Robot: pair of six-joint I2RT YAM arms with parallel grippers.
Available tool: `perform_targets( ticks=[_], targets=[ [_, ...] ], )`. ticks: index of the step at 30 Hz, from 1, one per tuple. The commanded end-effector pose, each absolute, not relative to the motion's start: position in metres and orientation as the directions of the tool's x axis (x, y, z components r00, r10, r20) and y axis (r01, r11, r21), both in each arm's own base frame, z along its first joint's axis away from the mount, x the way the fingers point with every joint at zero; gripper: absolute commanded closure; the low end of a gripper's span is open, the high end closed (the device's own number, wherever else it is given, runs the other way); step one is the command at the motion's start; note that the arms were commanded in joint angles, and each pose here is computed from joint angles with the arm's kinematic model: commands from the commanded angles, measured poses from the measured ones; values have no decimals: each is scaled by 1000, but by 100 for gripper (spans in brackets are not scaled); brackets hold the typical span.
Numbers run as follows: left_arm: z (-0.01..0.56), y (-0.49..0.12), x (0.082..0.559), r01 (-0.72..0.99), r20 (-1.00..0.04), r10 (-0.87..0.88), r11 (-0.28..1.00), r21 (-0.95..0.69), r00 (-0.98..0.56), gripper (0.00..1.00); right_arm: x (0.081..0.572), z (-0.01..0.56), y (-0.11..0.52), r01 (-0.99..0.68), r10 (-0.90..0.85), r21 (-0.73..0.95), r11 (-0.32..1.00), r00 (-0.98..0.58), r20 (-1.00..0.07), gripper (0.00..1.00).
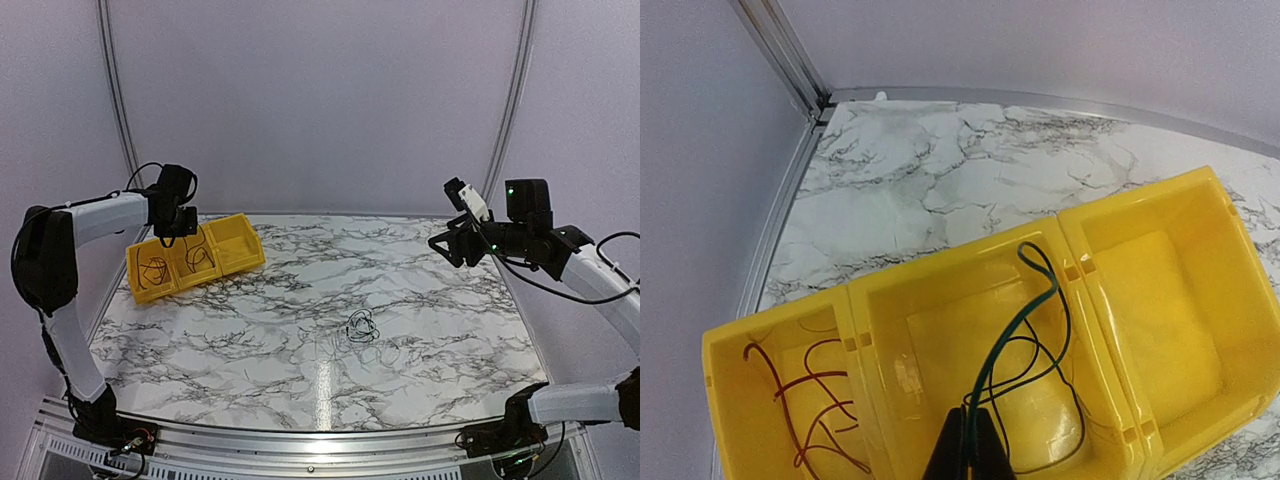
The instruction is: Untangle the cables
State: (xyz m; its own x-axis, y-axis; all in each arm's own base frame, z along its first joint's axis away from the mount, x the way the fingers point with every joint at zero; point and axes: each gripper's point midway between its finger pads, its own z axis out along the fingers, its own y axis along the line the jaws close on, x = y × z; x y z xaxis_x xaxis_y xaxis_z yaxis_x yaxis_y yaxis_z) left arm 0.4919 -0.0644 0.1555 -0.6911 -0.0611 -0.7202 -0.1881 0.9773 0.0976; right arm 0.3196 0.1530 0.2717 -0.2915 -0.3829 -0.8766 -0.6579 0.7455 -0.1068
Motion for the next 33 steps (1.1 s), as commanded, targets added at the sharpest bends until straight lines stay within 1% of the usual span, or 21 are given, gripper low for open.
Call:
perform_targets(
  ticks=[1,5,18,24,27,28,29,30,33],
  targets=[
    [130,-68,493,-212,-689,-124,976,45,-714,100,323,279,152,-651,-358,-97,753,-281,-890,28],
    [115,-64,491,-257,-665,-159,965,51,-729,100,322,277,152,-653,-357,-92,752,-285,-890,27],
    [66,-79,492,-244,-564,-200,970,4,-801,100,322,271,152,-655,-359,-86,751,-295,-885,28],
    [72,-82,490,-242,-563,-210,970,-19,-799,100,323,270,153,-657,-356,-81,749,-296,-886,27],
    [84,-80,487,-247,-571,-213,969,-18,-793,75,322,268,154,-660,-354,-78,747,-297,-887,27],
    [88,-78,485,-252,-574,-214,968,-14,-790,68,322,268,154,-660,-353,-76,747,-297,-887,27],
    [92,-76,483,-256,-579,-214,967,-10,-786,64,323,268,154,-661,-352,-76,747,-297,-888,28],
    [94,-74,479,-259,-581,-213,966,-4,-785,62,322,268,155,-662,-351,-75,746,-295,-889,27],
    [113,-69,472,-264,-611,-207,965,2,-764,62,322,268,155,-662,-347,-72,746,-294,-891,27]
  ],
)
